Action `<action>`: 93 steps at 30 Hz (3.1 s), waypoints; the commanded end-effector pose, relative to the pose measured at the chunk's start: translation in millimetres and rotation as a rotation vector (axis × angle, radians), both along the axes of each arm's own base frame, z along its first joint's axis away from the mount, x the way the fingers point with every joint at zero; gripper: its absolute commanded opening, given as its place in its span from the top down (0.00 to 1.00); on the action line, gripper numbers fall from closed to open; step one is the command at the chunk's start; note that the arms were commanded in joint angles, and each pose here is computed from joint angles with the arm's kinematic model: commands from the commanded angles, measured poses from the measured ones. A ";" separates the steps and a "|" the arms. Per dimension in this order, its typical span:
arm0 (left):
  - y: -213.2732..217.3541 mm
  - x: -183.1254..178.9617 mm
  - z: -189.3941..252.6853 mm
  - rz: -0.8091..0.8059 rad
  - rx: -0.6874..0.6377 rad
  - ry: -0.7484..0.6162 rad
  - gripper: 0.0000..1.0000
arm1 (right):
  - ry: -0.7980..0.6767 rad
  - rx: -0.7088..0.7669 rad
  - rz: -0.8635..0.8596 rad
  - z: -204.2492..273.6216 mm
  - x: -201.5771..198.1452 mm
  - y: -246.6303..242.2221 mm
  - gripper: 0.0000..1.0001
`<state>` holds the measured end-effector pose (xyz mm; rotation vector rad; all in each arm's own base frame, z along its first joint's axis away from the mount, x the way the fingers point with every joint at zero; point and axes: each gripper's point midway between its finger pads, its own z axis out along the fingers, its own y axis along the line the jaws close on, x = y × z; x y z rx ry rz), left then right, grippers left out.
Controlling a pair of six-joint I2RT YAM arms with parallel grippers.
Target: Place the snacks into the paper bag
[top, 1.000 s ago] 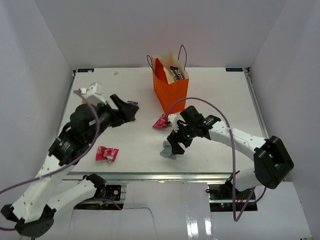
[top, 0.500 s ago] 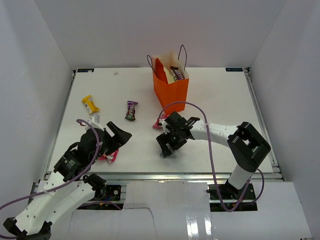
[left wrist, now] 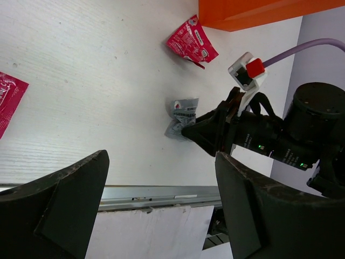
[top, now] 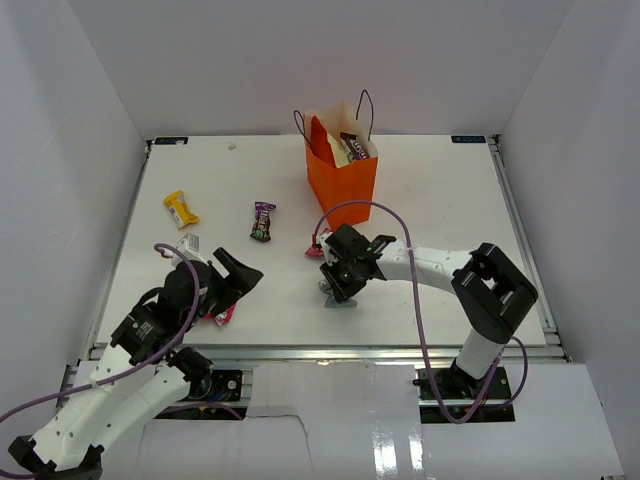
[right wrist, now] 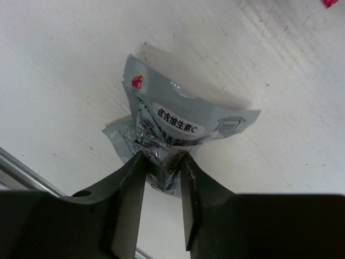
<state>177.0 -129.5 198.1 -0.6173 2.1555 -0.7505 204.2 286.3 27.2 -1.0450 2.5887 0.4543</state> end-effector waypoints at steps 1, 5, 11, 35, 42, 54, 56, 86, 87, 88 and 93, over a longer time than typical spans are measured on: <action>1.5 -1.5 -6.8 0.004 0.004 0.008 0.09 | -0.126 -0.022 0.004 8.9 19.6 -6.8 0.69; 3.2 -6.4 -18.0 0.003 -0.002 0.019 0.09 | -0.198 -0.010 0.041 21.5 22.4 -13.4 0.86; 3.0 -14.1 -27.9 -0.004 -0.035 0.031 0.09 | -0.320 0.173 0.391 84.4 16.4 3.1 0.92; 7.0 -21.3 -36.1 0.011 -0.052 0.053 0.09 | -0.978 0.504 0.195 411.2 230.1 5.7 0.92; 7.4 -21.7 -35.0 0.018 -0.059 0.057 0.09 | -1.059 0.432 0.055 395.4 289.1 6.8 0.89; 7.8 -17.5 -25.5 0.027 -0.051 0.045 0.09 | -1.078 0.365 -0.025 356.8 333.5 9.5 0.58; 7.3 -16.3 -23.6 0.026 -0.047 0.044 0.09 | -1.077 0.367 -0.025 356.4 333.5 9.8 0.50; 0.2 199.7 -46.0 -0.206 0.467 0.205 0.02 | -0.513 0.620 0.409 233.3 39.6 -102.9 0.33; 0.1 208.8 -48.9 -0.215 0.483 0.194 0.02 | -0.519 0.617 0.409 229.1 32.9 -105.5 0.33; 0.7 215.9 -53.3 -0.249 0.515 0.185 0.02 | -0.487 0.615 0.399 213.0 26.7 -107.3 0.33; 0.3 252.1 -89.1 -0.296 0.604 0.230 0.02 | -0.449 0.609 0.365 194.5 20.0 -112.3 0.33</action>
